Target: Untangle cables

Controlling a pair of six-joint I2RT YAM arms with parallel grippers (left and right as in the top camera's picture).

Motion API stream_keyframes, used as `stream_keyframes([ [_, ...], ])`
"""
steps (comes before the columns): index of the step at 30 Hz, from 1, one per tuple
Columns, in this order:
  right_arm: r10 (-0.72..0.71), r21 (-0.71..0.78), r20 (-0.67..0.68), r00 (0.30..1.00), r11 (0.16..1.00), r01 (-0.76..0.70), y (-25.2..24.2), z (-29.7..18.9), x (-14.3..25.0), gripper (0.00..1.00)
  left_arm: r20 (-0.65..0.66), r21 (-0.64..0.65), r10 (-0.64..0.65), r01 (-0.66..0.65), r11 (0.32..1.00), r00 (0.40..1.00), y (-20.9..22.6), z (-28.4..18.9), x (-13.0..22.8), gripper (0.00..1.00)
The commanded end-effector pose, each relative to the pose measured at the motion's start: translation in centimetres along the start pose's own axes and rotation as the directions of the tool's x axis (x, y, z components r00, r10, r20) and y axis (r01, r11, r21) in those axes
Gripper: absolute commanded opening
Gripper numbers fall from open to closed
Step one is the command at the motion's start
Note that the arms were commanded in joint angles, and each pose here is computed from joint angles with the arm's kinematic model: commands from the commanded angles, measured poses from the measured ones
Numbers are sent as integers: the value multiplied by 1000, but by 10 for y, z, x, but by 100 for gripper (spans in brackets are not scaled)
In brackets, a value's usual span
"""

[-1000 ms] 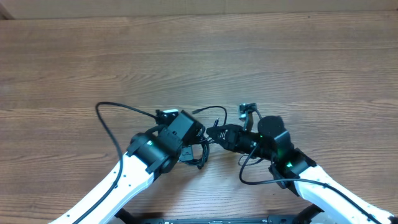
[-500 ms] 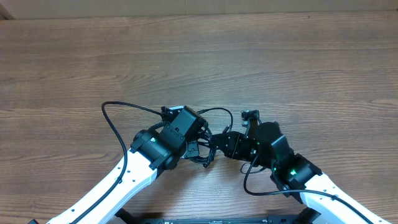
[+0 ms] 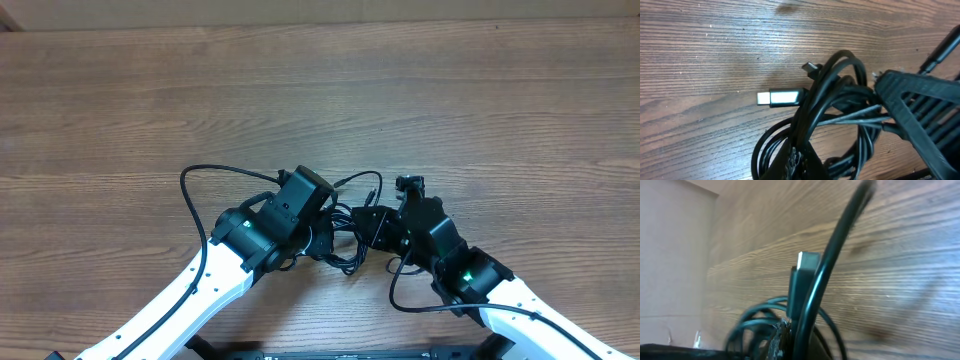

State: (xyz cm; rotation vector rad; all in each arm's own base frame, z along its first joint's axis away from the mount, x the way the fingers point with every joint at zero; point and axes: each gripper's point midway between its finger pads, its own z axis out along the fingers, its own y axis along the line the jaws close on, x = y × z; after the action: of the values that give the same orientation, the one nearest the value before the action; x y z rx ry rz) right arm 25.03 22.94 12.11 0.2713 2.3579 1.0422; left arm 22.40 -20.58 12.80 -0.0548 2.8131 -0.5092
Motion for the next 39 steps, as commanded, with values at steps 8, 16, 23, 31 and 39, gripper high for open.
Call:
stream_keyframes([
  [8, -38, -142, -123, 992, 990, 21, 48, -9, 10, 4, 86, -40, -138, 142, 989, 987, 7, -3, -17, 4],
  [16, -10, -27, -208, 978, 1000, 4, 22, -5, 32, 4, 97, 4, -215, 215, 977, 972, 2, -3, -23, 4],
  [23, -3, 36, -212, 977, 999, 10, 7, 13, 37, 4, 39, 159, -146, 138, 978, 989, -31, -5, -22, 4],
  [31, -22, -23, -171, 985, 1000, 18, 18, 26, 27, 4, -4, 299, 23, -21, 954, 1000, -60, -11, -13, 4],
  [39, -24, -6, -183, 983, 1000, 24, 14, 25, 30, 24, 17, 277, 12, -16, 961, 1000, -54, -11, -18, 4],
])
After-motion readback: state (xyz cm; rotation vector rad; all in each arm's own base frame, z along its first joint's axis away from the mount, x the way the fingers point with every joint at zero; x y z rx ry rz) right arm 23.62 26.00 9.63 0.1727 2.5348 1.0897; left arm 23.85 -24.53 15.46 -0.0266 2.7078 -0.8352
